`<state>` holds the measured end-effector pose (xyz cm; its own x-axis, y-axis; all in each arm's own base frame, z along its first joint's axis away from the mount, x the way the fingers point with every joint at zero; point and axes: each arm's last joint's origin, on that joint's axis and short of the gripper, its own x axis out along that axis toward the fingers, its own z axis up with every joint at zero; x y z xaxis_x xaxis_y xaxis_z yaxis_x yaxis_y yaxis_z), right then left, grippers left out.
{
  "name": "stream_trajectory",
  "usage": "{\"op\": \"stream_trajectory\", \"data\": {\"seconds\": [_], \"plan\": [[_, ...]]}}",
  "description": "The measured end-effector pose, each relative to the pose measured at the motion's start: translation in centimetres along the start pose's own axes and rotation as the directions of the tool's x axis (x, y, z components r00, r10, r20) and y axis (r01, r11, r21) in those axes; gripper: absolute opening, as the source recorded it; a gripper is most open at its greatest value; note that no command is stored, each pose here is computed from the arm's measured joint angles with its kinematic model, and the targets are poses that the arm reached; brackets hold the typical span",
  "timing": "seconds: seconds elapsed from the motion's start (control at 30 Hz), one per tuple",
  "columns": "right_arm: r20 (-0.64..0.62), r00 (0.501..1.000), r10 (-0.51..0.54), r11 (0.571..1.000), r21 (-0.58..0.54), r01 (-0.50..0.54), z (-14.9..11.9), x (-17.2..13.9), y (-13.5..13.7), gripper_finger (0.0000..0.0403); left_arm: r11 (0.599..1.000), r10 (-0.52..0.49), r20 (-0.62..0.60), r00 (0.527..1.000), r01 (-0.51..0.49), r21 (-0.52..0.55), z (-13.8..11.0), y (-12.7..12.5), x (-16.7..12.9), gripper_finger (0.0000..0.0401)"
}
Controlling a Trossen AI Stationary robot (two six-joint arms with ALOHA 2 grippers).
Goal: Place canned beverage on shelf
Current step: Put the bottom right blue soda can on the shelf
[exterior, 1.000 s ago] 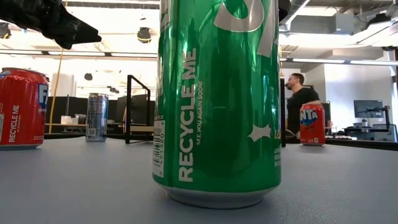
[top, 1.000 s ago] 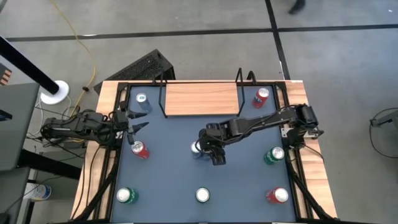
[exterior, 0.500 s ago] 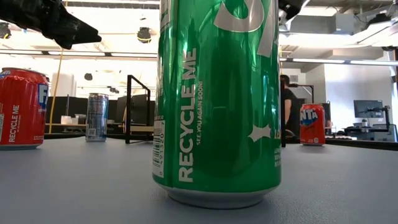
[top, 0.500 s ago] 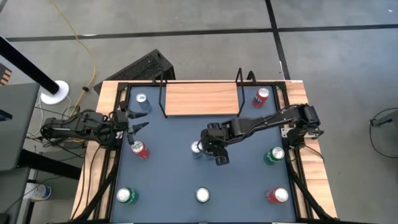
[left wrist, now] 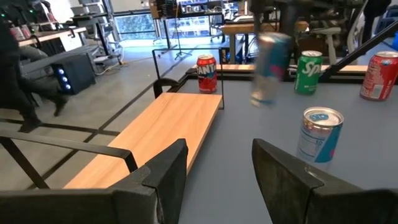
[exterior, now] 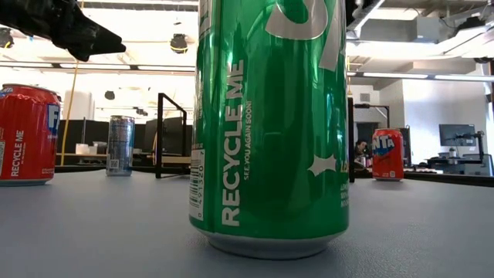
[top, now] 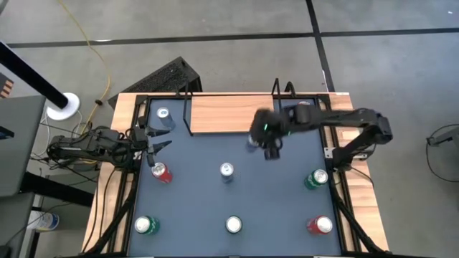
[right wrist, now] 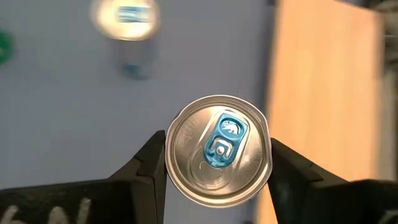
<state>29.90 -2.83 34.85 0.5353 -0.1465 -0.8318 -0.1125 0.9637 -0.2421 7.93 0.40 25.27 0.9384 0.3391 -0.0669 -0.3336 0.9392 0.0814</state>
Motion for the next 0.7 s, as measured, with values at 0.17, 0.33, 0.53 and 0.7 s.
{"op": "stream_trajectory", "data": {"seconds": [0.17,0.33,0.53,0.7], "plan": [[0.038,0.997,-0.068,0.995,0.076,0.065,-2.0,-1.1,-5.4,0.0189,1.0,0.001,0.001,1.0,-0.001,0.002,0.0,0.0,0.0,0.0171],[0.017,0.994,-0.109,0.99,0.088,0.107,-4.2,0.0,-10.3,0.0189,1.0,0.002,0.001,1.0,-0.002,0.002,0.0,0.0,0.0,0.0171],[-0.045,0.99,-0.131,0.986,0.103,0.135,-5.8,0.6,-15.6,0.0188,0.999,0.032,-0.002,0.999,-0.032,0.001,0.0,0.1,0.0,0.0171],[-0.055,0.998,-0.023,0.983,0.179,0.032,-6.6,-0.2,-19.0,0.0188,0.999,0.046,-0.003,0.999,-0.046,-0.001,0.0,0.1,0.0,0.0171]]}}
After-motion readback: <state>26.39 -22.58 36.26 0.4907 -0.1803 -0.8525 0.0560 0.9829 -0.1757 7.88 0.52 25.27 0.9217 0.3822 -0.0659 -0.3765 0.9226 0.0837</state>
